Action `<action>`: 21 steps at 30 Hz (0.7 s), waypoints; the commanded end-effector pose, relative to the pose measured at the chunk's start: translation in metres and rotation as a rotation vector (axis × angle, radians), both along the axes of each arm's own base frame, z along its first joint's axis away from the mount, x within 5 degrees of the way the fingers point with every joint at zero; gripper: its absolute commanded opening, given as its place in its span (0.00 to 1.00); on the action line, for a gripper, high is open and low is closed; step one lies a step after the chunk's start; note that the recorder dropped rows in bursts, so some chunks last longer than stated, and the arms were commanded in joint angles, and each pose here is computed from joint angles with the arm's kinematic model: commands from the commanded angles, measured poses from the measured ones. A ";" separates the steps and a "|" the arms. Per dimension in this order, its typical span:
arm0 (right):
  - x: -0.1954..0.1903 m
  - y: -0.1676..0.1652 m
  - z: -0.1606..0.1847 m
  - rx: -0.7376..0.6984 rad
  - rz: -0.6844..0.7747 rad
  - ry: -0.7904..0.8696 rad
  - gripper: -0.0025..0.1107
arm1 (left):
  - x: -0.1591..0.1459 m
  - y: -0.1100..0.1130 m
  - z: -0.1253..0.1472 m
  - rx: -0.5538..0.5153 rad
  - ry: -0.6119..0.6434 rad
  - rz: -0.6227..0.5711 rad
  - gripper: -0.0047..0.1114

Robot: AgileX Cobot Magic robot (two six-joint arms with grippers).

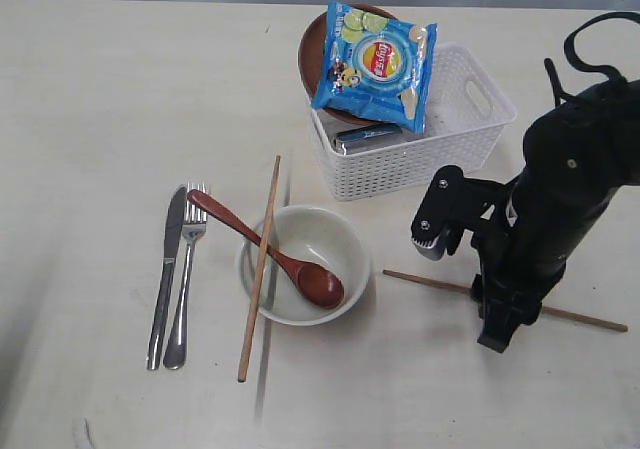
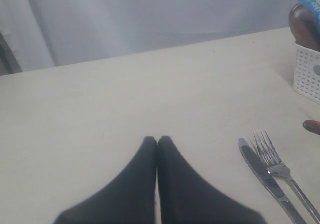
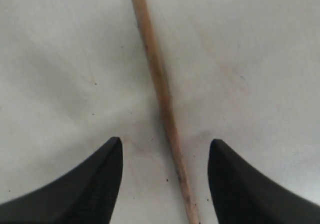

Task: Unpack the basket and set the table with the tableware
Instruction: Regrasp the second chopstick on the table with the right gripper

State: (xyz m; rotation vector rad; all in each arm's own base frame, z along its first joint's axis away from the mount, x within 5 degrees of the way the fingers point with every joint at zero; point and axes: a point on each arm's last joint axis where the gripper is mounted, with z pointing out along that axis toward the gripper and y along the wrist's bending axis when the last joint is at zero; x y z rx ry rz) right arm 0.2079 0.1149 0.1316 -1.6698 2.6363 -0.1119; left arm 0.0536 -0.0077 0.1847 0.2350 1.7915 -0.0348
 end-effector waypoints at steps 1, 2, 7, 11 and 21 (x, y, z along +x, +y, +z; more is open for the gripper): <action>0.002 0.000 -0.004 -0.001 0.038 -0.010 0.47 | 0.000 0.000 -0.001 -0.009 0.000 0.002 0.04; 0.003 0.000 -0.004 0.002 0.039 -0.014 0.46 | 0.000 0.000 -0.001 -0.009 0.000 0.002 0.04; 0.004 0.001 -0.004 0.010 0.039 -0.024 0.23 | 0.000 0.000 -0.001 -0.009 0.000 0.002 0.04; 0.004 0.001 -0.004 0.009 0.039 -0.023 0.02 | 0.000 0.000 -0.001 -0.009 0.000 0.002 0.04; 0.003 0.000 0.000 0.005 0.054 -0.028 0.45 | 0.000 0.000 -0.001 -0.009 0.000 0.002 0.04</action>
